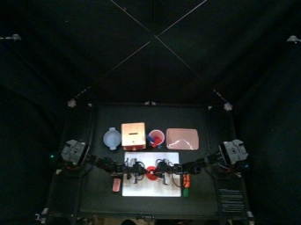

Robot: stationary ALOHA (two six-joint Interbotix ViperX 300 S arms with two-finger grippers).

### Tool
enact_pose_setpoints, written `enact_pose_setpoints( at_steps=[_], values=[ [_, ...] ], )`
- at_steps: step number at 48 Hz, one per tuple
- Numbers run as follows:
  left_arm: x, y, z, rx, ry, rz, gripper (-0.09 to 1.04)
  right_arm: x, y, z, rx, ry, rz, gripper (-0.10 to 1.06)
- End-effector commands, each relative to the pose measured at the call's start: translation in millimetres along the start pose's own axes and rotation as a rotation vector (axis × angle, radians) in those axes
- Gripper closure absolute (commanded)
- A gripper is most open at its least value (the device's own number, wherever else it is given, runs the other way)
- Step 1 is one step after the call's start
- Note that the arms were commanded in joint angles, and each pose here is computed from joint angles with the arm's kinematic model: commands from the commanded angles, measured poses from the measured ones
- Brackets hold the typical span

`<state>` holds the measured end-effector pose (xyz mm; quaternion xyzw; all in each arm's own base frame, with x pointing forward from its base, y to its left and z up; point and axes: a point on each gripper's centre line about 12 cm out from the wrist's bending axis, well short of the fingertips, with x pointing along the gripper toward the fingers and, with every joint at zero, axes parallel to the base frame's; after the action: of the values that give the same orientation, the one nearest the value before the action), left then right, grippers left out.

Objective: Get the cutter from the drawer then cut the dough then place the extra dough in the bowl
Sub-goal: Cut the dough

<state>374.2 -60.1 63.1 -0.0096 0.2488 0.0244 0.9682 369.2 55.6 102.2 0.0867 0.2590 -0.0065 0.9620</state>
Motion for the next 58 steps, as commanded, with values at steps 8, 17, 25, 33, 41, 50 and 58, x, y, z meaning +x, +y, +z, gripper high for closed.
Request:
enact_pose_setpoints(
  at_steps=[8, 17, 25, 33, 41, 50, 58],
  values=[
    [1, -1, 7, -0.008, -0.007, -0.005, 0.41, -8, 1.6, 24, 0.016, -0.071, 0.009, 0.40],
    [1, -1, 6, -0.007, -0.004, -0.005, 0.41, -11, 0.8, 31, 0.011, -0.091, 0.013, 0.40],
    [1, -1, 6, -0.008, 0.002, -0.007, 0.41, -13, 0.0, 36, 0.014, -0.107, 0.012, 0.40],
    [1, -1, 6, -0.008, 0.003, -0.007, 0.41, -15, -1.2, 39, 0.015, -0.119, 0.011, 0.40],
    [1, -1, 5, -0.006, 0.005, -0.008, 0.41, -14, -4.6, 45, 0.019, -0.140, 0.004, 0.40],
    [1, -1, 6, -0.007, 0.002, -0.008, 0.41, -12, -9.1, 52, 0.019, -0.165, -0.005, 0.40],
    [1, -1, 5, -0.006, 0.005, -0.008, 0.41, -9, -11.2, 53, 0.022, -0.166, -0.011, 0.40]
  ],
)
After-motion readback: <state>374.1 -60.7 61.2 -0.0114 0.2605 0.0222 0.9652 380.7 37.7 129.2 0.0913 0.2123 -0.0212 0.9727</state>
